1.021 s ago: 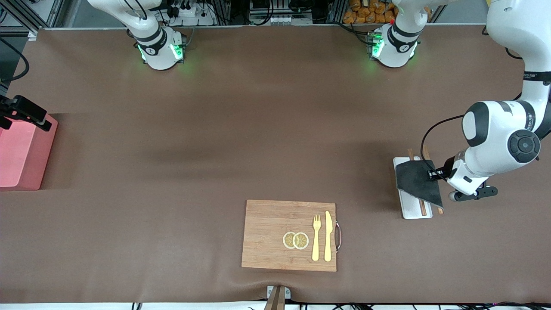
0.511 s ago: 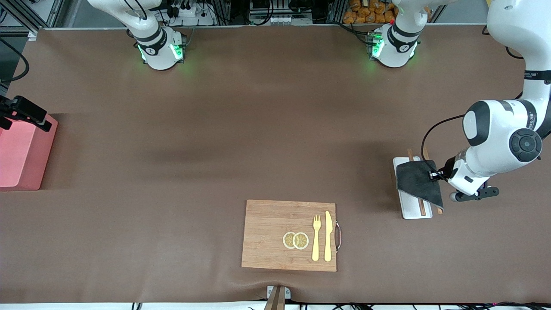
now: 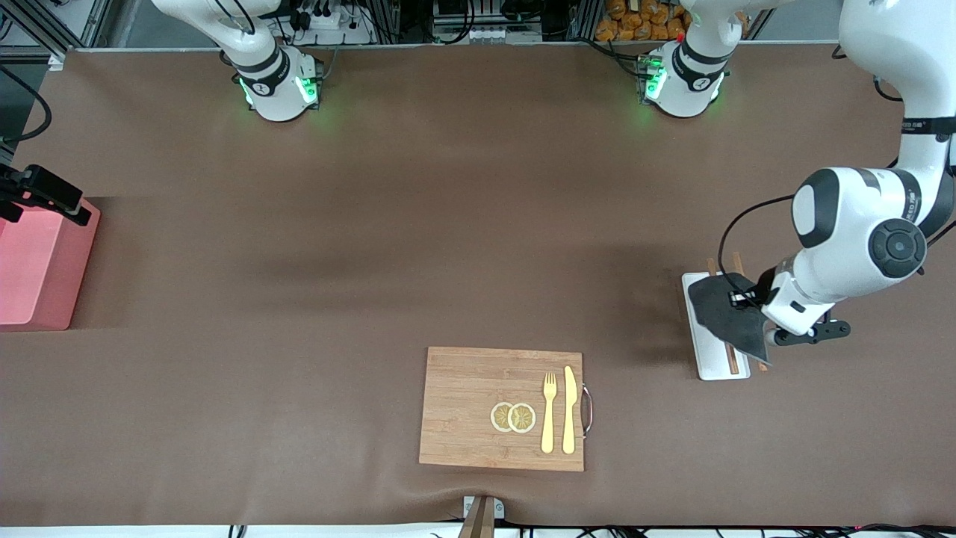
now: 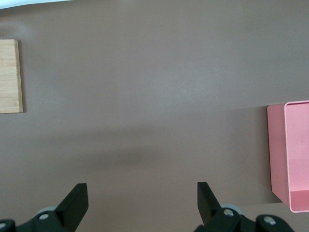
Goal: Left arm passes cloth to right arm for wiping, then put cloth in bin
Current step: 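Lift the cloth with the left gripper while the right gripper approaches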
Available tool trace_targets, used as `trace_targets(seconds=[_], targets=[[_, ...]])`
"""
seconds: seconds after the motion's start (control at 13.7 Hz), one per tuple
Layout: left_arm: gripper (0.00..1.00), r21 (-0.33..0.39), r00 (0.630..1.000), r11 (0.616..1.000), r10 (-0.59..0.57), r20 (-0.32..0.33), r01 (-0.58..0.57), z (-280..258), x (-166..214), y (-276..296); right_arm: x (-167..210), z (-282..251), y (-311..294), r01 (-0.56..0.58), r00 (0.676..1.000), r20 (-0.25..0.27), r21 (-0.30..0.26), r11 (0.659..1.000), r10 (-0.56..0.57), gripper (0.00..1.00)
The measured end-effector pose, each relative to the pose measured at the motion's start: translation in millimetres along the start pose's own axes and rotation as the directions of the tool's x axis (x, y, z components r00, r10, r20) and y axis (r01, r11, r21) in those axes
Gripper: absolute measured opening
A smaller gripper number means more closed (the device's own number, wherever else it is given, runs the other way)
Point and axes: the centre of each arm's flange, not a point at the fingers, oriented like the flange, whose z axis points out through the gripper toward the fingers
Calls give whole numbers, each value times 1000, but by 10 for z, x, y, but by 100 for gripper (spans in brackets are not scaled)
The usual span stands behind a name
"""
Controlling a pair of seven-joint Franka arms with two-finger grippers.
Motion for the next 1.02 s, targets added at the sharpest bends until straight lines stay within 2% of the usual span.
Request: trace_targets(seconds=[0.15, 0.29, 0.44, 0.51, 0.66, 0.8, 0.88, 1.02], targets=[[3, -3, 1000, 1000, -7, 6, 7, -240, -131, 267, -13, 12, -2, -25, 1000, 13, 0, 1000, 25, 100], [3, -5, 1000, 1000, -23, 6, 23, -535, -334, 626, -54, 45, -32, -117, 992, 53, 14, 993, 116, 100], [3, -26, 997, 997, -72, 10, 73, -832, -555, 1054, -101, 76, -122, -237, 967, 112, 64, 969, 230, 100], [3, -53, 994, 993, -105, 15, 106, -968, -669, 1312, -128, 89, -179, -308, 944, 148, 81, 948, 294, 100], [3, -106, 985, 980, -170, 10, 170, -1217, -898, 1857, -186, 110, -334, -444, 881, 225, 90, 892, 416, 100], [3, -150, 974, 963, -227, 12, 226, -1427, -1159, 2385, -237, 116, -557, -560, 804, 294, 82, 824, 517, 100], [3, -171, 968, 953, -251, 21, 251, -1506, -1273, 2622, -249, 116, -669, -618, 757, 325, 78, 782, 566, 100], [3, -229, 957, 930, -286, 43, 288, -1611, -1428, 3051, -259, 164, -904, -727, 643, 391, 43, 685, 658, 100]])
